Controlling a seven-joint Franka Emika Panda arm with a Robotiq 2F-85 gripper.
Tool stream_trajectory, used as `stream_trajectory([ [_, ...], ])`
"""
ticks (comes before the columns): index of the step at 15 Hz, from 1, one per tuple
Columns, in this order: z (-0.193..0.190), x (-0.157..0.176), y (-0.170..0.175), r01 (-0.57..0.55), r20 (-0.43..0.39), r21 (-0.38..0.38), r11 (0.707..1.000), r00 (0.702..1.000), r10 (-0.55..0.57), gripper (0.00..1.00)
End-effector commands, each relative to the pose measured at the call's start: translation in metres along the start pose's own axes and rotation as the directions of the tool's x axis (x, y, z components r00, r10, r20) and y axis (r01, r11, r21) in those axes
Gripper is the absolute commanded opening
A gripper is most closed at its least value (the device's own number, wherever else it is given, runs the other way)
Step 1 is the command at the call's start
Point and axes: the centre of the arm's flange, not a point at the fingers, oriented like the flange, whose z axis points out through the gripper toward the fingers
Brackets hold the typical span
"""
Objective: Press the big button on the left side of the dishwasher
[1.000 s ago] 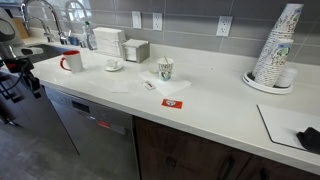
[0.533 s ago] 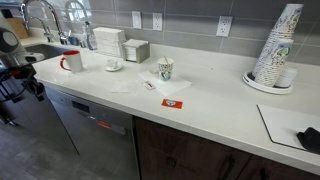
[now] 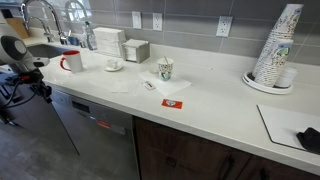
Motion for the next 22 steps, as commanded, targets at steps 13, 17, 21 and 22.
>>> stream_trajectory([
  [13, 0.027, 0.013, -0.012, 0.021, -0.096, -0.007, 1.0, 0.995, -0.022, 0.0],
  [17, 0.03, 0.017, -0.014, 0.02, -0.106, -0.009, 1.0, 0.994, -0.021, 0.0],
  [21, 0.035, 0.02, -0.013, 0.016, -0.116, -0.022, 1.0, 0.993, -0.018, 0.0],
  [22, 0.035, 0.021, -0.013, 0.016, -0.117, -0.024, 1.0, 0.993, -0.019, 0.0],
])
